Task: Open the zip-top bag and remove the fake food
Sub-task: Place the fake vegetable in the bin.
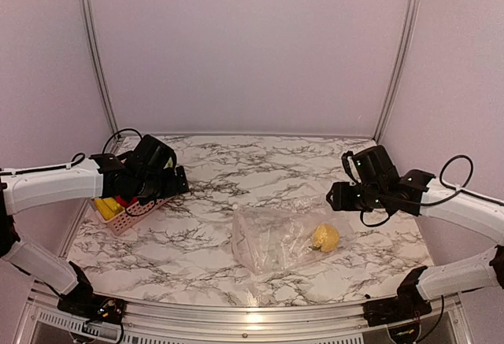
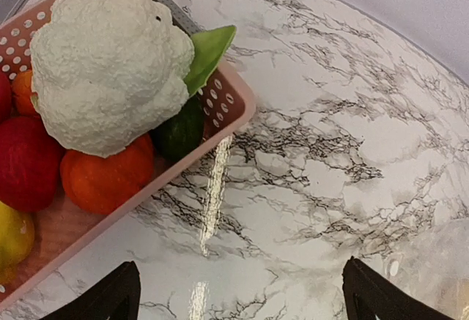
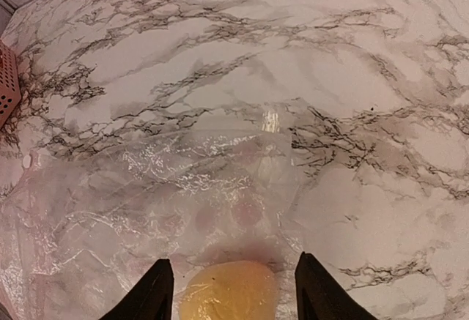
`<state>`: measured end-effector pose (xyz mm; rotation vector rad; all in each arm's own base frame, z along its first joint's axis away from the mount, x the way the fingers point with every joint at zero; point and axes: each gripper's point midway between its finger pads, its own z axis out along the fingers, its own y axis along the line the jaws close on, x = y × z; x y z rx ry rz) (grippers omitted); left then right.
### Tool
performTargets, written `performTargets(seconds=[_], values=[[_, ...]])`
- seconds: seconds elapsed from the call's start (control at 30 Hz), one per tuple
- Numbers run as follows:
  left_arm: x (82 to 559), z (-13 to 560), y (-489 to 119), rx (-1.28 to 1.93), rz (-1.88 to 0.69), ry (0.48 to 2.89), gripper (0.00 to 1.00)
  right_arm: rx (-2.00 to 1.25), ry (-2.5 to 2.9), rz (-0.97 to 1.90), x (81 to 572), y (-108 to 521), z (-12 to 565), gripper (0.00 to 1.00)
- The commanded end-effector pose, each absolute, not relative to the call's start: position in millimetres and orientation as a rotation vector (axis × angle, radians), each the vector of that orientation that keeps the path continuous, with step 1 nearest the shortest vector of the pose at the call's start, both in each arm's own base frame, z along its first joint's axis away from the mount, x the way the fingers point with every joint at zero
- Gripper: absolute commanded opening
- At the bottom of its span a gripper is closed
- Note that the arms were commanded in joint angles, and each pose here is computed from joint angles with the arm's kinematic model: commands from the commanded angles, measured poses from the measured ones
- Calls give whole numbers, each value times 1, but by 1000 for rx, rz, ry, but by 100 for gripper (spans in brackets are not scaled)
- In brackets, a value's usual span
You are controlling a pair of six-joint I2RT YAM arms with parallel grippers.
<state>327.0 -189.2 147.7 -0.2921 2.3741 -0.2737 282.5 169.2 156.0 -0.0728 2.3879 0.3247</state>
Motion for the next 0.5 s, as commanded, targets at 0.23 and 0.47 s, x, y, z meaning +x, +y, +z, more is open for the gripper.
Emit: performTargets(seconds=[0.23,0.47], values=[[256,103,-274,-215,-451,2444,99,21,2500,423,247,144,103,69],[221,86,-325,-84,-554,2503,99,119,2489,470,241,137,86,74]])
